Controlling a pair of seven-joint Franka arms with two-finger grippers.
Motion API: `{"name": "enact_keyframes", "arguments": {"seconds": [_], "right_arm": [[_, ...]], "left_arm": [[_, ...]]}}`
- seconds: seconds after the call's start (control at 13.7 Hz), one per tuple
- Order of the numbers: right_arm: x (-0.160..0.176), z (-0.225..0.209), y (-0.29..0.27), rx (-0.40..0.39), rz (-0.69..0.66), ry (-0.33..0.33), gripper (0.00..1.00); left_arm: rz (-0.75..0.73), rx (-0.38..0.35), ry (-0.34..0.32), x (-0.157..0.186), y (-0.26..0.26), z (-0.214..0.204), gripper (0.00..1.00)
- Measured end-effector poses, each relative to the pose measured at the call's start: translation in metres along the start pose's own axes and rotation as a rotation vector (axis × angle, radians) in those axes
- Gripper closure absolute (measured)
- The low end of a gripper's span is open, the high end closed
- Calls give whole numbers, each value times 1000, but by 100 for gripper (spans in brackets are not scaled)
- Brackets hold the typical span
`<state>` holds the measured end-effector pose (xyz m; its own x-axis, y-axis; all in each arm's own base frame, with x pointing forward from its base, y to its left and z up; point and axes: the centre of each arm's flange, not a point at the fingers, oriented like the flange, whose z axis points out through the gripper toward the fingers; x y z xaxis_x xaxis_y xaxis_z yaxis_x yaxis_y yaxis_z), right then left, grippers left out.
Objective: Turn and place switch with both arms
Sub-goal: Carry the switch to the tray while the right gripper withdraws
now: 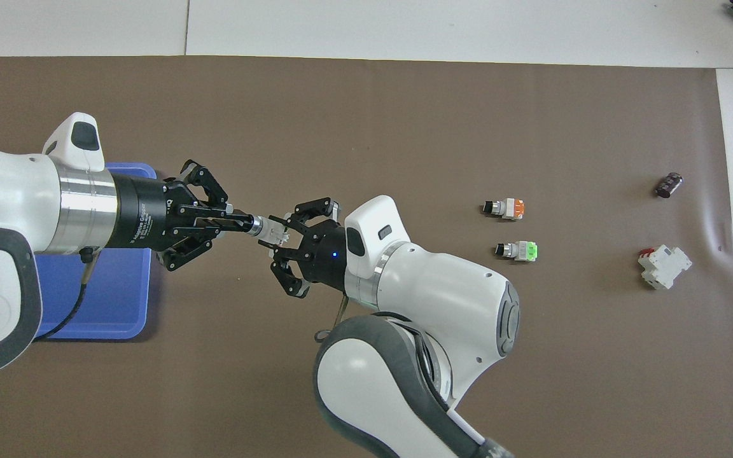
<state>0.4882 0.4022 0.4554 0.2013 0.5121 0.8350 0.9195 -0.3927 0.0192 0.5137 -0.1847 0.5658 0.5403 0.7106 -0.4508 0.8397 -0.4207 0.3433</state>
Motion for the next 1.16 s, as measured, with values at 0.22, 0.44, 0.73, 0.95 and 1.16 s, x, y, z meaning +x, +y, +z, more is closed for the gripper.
{"name": "enact_keyframes", "arguments": {"seconds": [0.22, 0.44, 0.73, 0.95, 1.16], "right_arm": [[6, 0, -4, -27, 87, 10, 52], [11, -2, -5, -35, 86, 19, 13], [12, -4, -3, -39, 87, 23, 0], [14, -12, -1, -47, 87, 28, 0], [8, -43, 4, -58, 94, 29, 0]], "left_arm": [[7, 14, -6, -5, -2, 5, 89], [13, 25, -9, -10, -3, 11, 89], [14, 18, 15, -4, -3, 8, 89], [7, 12, 104, 23, -7, -4, 89], [29, 36, 221, 76, -24, -32, 89]]}}
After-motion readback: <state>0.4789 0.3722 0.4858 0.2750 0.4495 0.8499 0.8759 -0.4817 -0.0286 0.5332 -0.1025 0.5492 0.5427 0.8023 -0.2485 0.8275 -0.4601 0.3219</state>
